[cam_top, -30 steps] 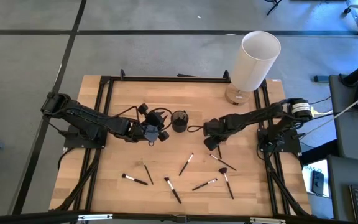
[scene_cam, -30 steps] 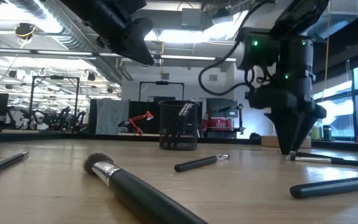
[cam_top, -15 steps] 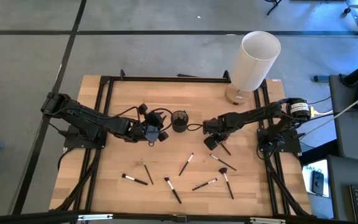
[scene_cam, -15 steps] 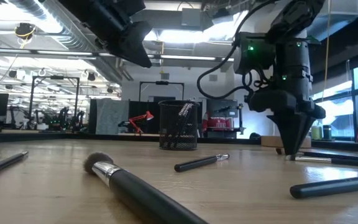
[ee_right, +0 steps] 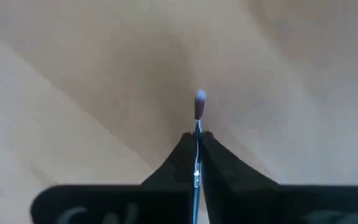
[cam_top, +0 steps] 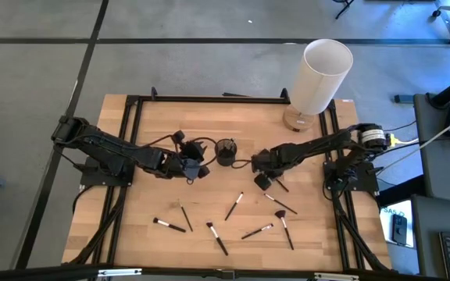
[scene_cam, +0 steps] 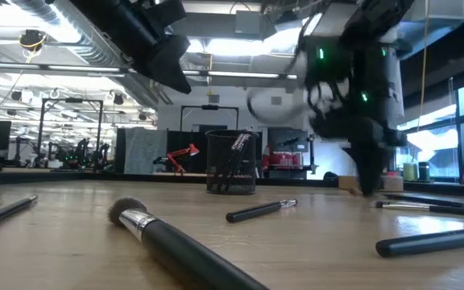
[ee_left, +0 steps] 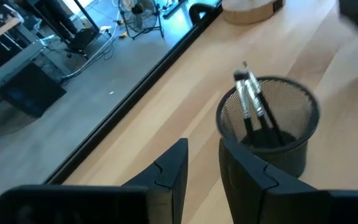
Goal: Sort items
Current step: Put the eyeshadow brush into the organizer
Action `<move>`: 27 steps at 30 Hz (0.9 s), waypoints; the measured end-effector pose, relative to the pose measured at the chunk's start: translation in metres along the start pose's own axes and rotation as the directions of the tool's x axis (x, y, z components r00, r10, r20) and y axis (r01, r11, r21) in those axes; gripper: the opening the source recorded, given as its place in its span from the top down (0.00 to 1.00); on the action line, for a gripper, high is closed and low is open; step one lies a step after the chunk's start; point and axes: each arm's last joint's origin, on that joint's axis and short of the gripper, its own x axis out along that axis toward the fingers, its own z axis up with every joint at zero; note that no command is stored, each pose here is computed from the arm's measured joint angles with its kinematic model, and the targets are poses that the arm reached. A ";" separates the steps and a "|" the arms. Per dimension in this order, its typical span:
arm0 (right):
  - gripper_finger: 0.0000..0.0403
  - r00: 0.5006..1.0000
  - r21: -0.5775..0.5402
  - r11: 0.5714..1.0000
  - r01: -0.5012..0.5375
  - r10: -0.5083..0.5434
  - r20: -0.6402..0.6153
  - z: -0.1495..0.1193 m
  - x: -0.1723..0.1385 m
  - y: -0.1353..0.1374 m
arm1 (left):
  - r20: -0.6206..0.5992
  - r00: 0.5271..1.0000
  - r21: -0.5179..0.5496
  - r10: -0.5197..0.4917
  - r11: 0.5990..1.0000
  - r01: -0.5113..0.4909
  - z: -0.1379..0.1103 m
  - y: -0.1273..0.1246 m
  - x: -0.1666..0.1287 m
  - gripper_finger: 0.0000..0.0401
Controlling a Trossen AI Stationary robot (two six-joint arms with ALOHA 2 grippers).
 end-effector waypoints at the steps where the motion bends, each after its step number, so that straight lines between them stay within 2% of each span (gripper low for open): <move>1: 0.97 0.997 0.003 1.000 -0.023 0.023 0.070 0.006 -0.013 0.001 | -0.007 1.000 0.010 0.004 1.000 -0.004 -0.001 0.000 0.000 0.79; 5: 0.97 0.948 0.017 1.000 -0.021 0.014 0.319 0.022 -0.057 -0.005 | -0.010 0.999 0.026 0.052 0.998 -0.051 -0.003 0.003 0.000 0.79; 7: 0.97 0.891 0.014 0.999 -0.029 0.019 0.454 0.028 -0.078 -0.006 | -0.006 0.998 0.030 0.070 0.997 -0.070 -0.003 0.003 0.000 0.79; 10: 0.97 0.719 0.015 0.997 -0.079 0.046 0.693 0.041 -0.112 -0.004 | 0.001 0.996 0.030 0.086 0.996 -0.086 -0.003 0.004 0.000 0.79; 12: 0.97 0.598 0.003 0.993 -0.122 0.071 0.799 0.048 -0.123 0.000 | 0.006 0.995 0.021 0.099 0.995 -0.099 -0.003 0.004 0.000 0.79; 15: 0.97 0.422 -0.050 0.980 -0.195 0.130 0.897 0.059 -0.127 0.008 | 0.017 0.991 0.002 0.130 0.992 -0.130 -0.003 0.006 0.000 0.79; 17: 0.97 0.339 -0.067 0.971 -0.231 0.145 0.930 0.064 -0.123 0.014 | 0.017 0.990 -0.012 0.138 0.990 -0.138 -0.002 0.006 0.001 0.79; 20: 0.97 0.323 -0.041 0.977 -0.211 0.109 0.940 0.068 -0.097 0.021 | 0.017 0.990 -0.023 0.138 0.990 -0.138 -0.002 0.006 0.001 0.79; 22: 0.97 0.342 -0.001 0.985 -0.174 0.062 0.938 0.070 -0.076 0.024 | 0.014 0.991 -0.023 0.131 0.991 -0.131 -0.003 0.006 0.001 0.79; 27: 0.95 0.347 0.004 0.986 -0.166 0.055 0.936 0.077 -0.044 0.035 | 0.008 0.993 -0.022 0.116 0.993 -0.116 -0.003 0.006 0.001 0.79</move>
